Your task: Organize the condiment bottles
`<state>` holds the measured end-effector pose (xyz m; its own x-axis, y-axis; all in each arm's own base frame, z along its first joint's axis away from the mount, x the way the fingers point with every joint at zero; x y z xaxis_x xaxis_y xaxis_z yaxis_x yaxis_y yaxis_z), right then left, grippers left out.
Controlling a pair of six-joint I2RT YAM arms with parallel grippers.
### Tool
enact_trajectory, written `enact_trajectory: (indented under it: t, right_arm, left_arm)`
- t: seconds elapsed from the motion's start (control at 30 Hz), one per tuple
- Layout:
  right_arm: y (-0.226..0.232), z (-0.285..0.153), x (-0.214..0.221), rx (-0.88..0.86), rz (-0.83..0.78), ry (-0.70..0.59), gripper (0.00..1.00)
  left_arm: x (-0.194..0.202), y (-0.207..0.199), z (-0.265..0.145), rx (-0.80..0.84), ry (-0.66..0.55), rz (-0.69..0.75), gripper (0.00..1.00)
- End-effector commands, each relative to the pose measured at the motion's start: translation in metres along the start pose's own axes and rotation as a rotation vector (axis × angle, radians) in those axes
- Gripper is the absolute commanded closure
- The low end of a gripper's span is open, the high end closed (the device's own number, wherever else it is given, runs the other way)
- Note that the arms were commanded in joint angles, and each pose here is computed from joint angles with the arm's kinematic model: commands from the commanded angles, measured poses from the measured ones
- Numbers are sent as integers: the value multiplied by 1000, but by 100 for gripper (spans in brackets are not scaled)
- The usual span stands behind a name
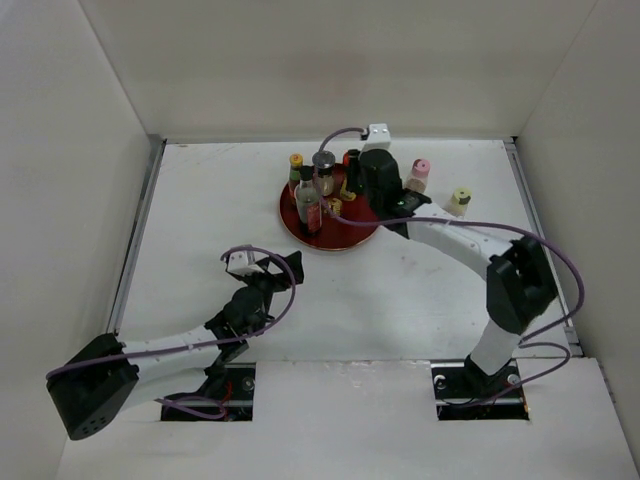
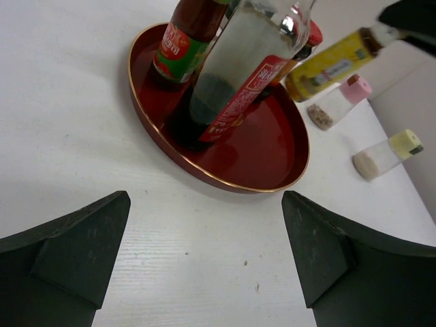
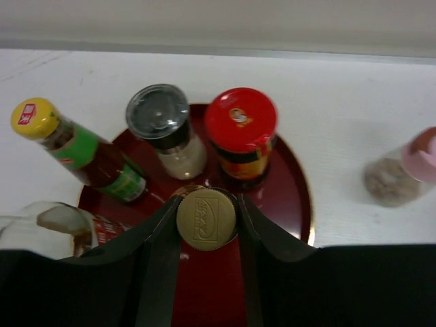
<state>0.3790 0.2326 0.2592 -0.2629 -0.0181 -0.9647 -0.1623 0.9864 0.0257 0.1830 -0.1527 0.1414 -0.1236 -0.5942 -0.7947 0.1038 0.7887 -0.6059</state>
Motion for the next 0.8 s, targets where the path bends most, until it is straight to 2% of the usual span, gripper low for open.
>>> enact_trajectory:
  t: [0.0,0.23,0.37,0.57,0.77]
  right_arm:
    - [33,17,-29,-54,66,-122,65]
    - [59,49,-1,-67,46,-91,65]
    - [61,54,15,-45,32,-68,63]
    - [64,44,24,-39,40,-59,41]
    - [51,23,9,4,89,-69,31]
  left_arm:
    - [-8,0,0,6,-43,-46,4]
    - [-12,0,-1,13,-52,-56,4]
    - [-12,0,-1,13,-50,-55,4]
    - [-10,-1,-1,15,-40,-49,4]
    - [-8,-1,0,12,-34,-45,4]
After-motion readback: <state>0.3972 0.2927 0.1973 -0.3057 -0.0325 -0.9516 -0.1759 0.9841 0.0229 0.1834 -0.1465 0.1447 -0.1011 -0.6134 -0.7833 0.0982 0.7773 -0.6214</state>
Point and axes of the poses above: each gripper's point midway between its finger pads, its own z axis out along the fingers, its own y axis along the line the jaws close on, x = y × z, the point moved 8 cm from there along -z, back along the fingers, and after that the axes turned 5 degrees about -z, right-handed, at the moved point
